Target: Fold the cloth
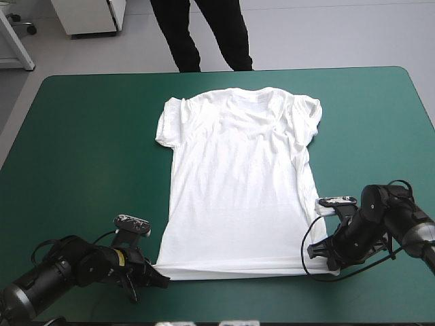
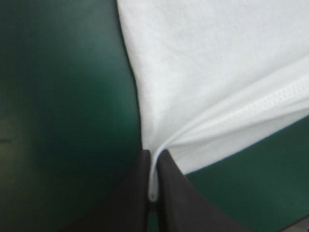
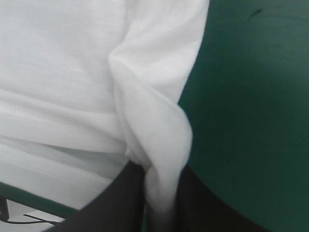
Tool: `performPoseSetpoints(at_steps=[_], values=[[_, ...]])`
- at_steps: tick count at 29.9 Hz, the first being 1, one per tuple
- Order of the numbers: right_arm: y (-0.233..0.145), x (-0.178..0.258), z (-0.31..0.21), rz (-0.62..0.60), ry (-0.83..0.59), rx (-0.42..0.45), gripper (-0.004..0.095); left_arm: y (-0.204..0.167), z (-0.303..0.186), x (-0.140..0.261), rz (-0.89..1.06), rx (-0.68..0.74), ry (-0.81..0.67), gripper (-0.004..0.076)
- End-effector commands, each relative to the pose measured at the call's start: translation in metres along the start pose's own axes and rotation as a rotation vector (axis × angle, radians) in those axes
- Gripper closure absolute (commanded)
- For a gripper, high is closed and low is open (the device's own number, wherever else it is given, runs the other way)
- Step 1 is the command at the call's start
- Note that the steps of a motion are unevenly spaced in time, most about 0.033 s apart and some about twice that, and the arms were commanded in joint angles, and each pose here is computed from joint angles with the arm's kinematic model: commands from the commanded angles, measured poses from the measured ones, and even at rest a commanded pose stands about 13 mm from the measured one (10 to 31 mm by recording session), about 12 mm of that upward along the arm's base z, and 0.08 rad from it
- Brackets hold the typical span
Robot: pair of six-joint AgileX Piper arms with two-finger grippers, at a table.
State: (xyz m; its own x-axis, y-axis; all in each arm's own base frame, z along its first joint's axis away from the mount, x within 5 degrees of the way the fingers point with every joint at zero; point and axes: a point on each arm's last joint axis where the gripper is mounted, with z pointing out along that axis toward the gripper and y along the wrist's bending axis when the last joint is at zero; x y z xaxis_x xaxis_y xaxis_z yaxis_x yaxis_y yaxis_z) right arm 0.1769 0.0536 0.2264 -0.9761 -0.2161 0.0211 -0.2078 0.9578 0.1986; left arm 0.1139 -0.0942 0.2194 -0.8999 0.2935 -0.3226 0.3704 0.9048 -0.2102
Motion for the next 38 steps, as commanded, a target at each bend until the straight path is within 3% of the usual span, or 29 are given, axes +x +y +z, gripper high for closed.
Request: performPoseSetpoints(at_steps=[1,5,9,15,20,26,32,38], values=[[-0.001,-0.002,-0.013,-0.039,-0.044,0.03,0.0566,-0.001,-0.006,-0.006,0.022,-0.005,-0.053,0.0604],[0.001,-0.01,-0.03,-0.044,-0.086,0.043,0.0267,-0.002,-0.007,-0.008,0.024,-0.002,-0.071,0.0391],[0.002,-0.023,-0.062,-0.036,-0.179,0.104,0.0206,-0.006,-0.024,-0.023,0.012,-0.02,-0.126,0.0225],[0.001,-0.049,-0.125,0.021,-0.508,0.228,0.0206,-0.016,-0.081,-0.082,0.058,-0.103,-0.393,0.022],[0.003,-0.06,-0.158,0.035,-0.708,0.268,0.0206,-0.023,-0.089,-0.137,0.115,-0.215,-0.447,0.022],[0.005,-0.066,-0.167,0.033,-0.736,0.267,0.0206,-0.005,-0.052,-0.196,0.064,-0.291,-0.357,0.022],[0.003,-0.072,-0.162,0.011,-0.711,0.277,0.0206,0.019,-0.016,-0.235,-0.034,-0.199,-0.262,0.022],[0.002,-0.081,-0.154,0.005,-0.69,0.279,0.0206,0.032,0.008,-0.258,-0.071,-0.205,-0.218,0.022]])
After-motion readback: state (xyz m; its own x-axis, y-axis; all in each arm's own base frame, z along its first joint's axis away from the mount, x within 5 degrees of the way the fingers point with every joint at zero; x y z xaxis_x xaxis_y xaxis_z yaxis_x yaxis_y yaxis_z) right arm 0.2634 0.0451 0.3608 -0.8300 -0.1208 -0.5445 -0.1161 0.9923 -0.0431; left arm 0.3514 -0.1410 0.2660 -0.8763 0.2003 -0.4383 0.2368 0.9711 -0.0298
